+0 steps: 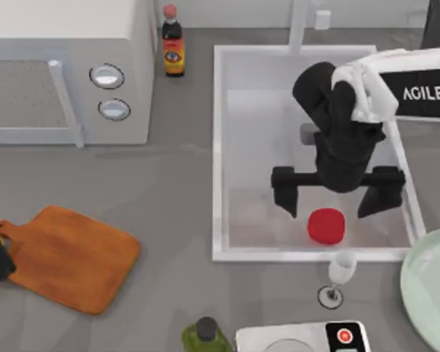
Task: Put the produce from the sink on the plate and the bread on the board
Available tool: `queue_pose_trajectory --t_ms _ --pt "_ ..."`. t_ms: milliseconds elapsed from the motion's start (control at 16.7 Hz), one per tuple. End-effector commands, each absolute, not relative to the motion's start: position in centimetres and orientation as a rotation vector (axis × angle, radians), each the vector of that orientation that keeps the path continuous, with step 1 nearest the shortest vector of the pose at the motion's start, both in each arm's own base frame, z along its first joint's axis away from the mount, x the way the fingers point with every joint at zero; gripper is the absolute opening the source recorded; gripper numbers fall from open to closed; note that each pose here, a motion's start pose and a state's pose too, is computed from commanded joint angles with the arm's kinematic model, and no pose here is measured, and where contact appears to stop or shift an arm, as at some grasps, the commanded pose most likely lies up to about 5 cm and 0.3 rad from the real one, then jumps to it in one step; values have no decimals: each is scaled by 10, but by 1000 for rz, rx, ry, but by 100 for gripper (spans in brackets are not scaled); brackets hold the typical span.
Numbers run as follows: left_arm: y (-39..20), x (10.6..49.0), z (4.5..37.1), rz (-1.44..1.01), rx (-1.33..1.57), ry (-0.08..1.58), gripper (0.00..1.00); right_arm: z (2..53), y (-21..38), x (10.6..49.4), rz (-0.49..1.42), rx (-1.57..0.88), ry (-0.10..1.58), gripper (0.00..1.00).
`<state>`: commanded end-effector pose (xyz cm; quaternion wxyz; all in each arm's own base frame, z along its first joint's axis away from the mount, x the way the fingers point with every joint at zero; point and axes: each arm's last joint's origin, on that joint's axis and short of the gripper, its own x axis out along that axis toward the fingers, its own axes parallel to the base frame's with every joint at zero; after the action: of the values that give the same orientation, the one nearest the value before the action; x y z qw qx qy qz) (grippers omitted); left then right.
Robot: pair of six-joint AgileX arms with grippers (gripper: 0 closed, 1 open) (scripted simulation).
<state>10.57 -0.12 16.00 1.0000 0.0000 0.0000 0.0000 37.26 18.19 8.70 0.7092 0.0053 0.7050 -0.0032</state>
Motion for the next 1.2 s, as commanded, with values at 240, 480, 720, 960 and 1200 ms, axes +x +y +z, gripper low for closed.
queue_pose_trajectory --t_ms 240,480,720,960,1200 --pt "-1 106 160 0 0 0 100 25 181 369 -4 13 1559 100" --pt "-1 106 160 0 0 0 100 7 179 365 -8 8 1571 100" --pt "-1 106 160 0 0 0 100 7 179 365 -8 8 1571 85" --pt "-1 106 160 0 0 0 100 7 179 365 -8 8 1571 55" --pt "-1 106 160 0 0 0 100 7 179 365 -8 8 1571 25"
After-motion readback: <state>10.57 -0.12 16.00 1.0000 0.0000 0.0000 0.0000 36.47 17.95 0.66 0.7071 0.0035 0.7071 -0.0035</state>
